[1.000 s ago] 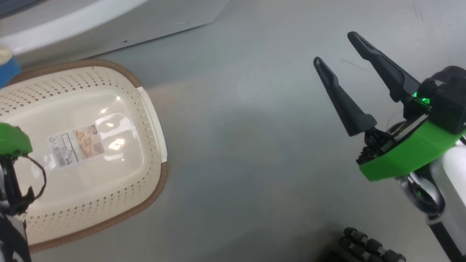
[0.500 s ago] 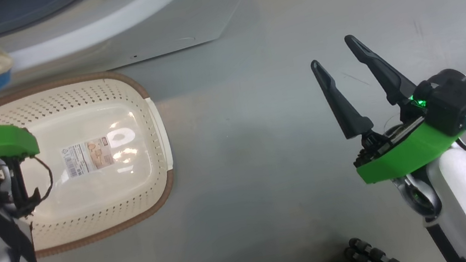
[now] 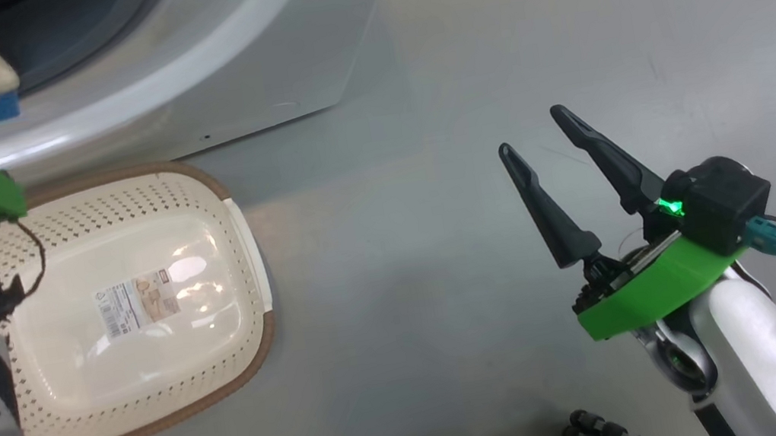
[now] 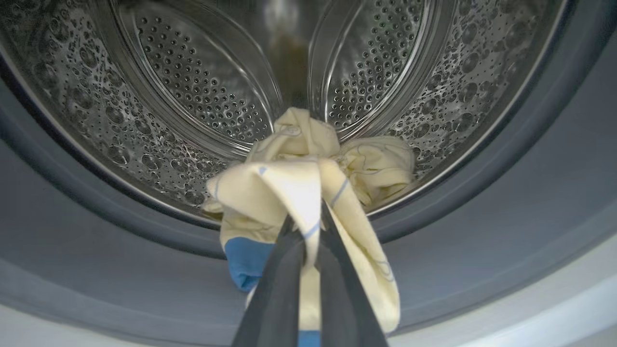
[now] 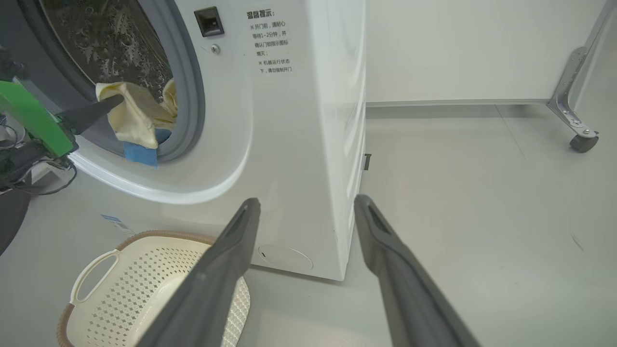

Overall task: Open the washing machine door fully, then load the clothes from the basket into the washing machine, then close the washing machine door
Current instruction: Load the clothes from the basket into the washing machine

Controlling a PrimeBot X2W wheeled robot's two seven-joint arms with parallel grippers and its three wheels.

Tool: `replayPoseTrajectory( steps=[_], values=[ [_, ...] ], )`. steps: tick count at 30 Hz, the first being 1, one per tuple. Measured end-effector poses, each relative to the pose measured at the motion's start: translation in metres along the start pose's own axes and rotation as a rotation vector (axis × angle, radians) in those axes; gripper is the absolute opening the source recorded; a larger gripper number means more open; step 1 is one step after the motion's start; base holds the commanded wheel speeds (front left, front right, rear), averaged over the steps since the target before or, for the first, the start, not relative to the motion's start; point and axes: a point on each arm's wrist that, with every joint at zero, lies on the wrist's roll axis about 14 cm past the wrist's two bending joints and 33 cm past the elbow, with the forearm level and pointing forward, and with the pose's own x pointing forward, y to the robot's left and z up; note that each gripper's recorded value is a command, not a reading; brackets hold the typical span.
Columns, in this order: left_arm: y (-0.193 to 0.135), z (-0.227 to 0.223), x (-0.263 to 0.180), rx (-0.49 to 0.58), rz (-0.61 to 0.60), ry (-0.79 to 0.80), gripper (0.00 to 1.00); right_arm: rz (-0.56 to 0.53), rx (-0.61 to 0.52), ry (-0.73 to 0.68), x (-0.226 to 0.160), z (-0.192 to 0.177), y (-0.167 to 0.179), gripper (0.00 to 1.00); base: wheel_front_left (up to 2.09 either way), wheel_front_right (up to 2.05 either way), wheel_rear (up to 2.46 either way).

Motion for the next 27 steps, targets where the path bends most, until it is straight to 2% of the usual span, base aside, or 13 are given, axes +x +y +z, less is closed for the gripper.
replayPoseTrajectory(
  steps=[5, 13, 19, 27],
  values=[
    [0.002, 0.015, 0.020, 0.036, 0.003, -0.005, 0.00, -0.020, 0.000, -0.002, -0.008, 0.003, -0.004, 1.00, 0.00, 0.00, 0.00],
    [-0.005, -0.010, 0.028, 0.079, -0.028, 0.093, 0.00, -0.053, -0.003, 0.024, -0.022, -0.001, -0.011, 1.00, 0.00, 0.00, 0.00],
    [0.010, -0.027, 0.038, 0.092, 0.001, 0.158, 0.00, -0.068, -0.001, 0.050, -0.026, -0.010, -0.014, 1.00, 0.00, 0.00, 0.00],
    [0.008, -0.019, 0.057, 0.137, -0.014, 0.158, 0.00, -0.070, 0.005, 0.083, -0.029, -0.020, -0.014, 1.00, 0.00, 0.00, 0.00]
  ],
)
